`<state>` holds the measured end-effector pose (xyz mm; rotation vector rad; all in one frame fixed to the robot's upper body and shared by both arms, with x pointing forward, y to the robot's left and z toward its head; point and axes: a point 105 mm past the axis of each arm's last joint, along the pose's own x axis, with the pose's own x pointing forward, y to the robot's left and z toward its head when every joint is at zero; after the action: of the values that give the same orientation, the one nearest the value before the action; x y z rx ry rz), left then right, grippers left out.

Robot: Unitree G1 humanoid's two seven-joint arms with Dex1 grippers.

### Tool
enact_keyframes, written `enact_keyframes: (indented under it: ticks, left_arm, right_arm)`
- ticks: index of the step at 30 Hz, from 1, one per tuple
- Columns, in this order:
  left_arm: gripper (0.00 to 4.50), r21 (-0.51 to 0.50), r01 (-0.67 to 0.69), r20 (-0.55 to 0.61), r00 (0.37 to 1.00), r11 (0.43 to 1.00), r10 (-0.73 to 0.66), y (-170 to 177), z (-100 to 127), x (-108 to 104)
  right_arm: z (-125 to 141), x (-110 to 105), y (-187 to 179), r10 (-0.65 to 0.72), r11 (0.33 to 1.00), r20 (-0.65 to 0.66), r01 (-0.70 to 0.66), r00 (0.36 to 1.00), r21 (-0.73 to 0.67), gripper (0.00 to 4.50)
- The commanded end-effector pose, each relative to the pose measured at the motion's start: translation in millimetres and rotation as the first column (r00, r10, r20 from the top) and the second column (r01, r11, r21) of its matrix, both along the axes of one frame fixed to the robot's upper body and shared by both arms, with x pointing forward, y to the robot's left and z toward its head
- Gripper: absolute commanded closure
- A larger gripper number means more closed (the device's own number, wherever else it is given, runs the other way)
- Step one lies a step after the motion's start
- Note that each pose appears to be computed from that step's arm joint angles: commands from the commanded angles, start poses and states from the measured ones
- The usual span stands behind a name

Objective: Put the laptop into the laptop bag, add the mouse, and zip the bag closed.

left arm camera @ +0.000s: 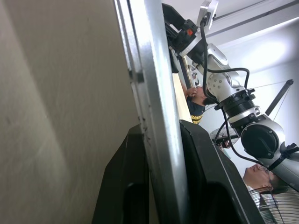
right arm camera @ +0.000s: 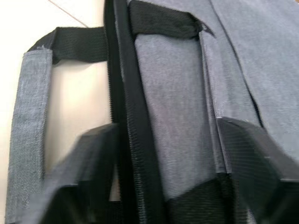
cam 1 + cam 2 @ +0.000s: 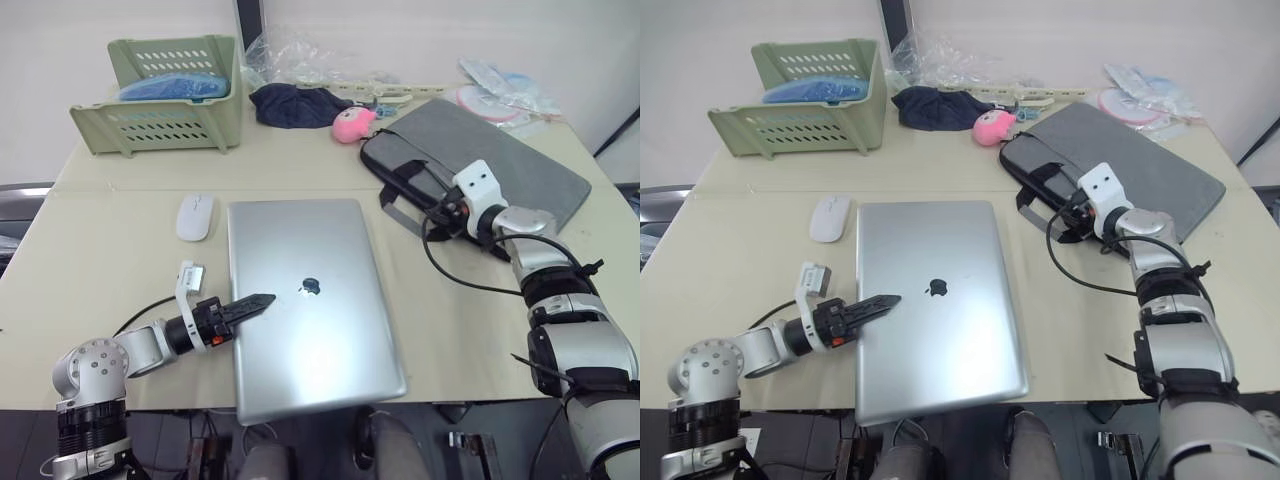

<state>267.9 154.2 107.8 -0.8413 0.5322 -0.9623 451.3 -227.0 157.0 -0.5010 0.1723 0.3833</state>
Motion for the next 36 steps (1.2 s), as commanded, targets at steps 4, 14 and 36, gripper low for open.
enact_keyframes:
  ticks: [4, 14, 36]
  left_arm:
    - [3.99, 0.097, -0.007, 0.03, 1.0, 0.995, 0.004, -4, -2, -1]
    - [3.99, 0.107, 0.003, 0.024, 1.0, 0.994, -0.006, -5, -4, 1]
    - [3.99, 0.101, 0.027, 0.025, 0.999, 0.995, -0.029, -15, -6, 5]
  right_arm:
    - [21, 4, -1, -0.006, 1.0, 0.073, 0.006, 0.997, -0.001, 4.45]
    - [19, 3, -5, -0.015, 1.0, 0.071, 0.015, 0.997, 0.003, 4.48]
    - [61, -59, -2, -0.062, 0.993, 0.017, 0.06, 0.998, 0.101, 4.48]
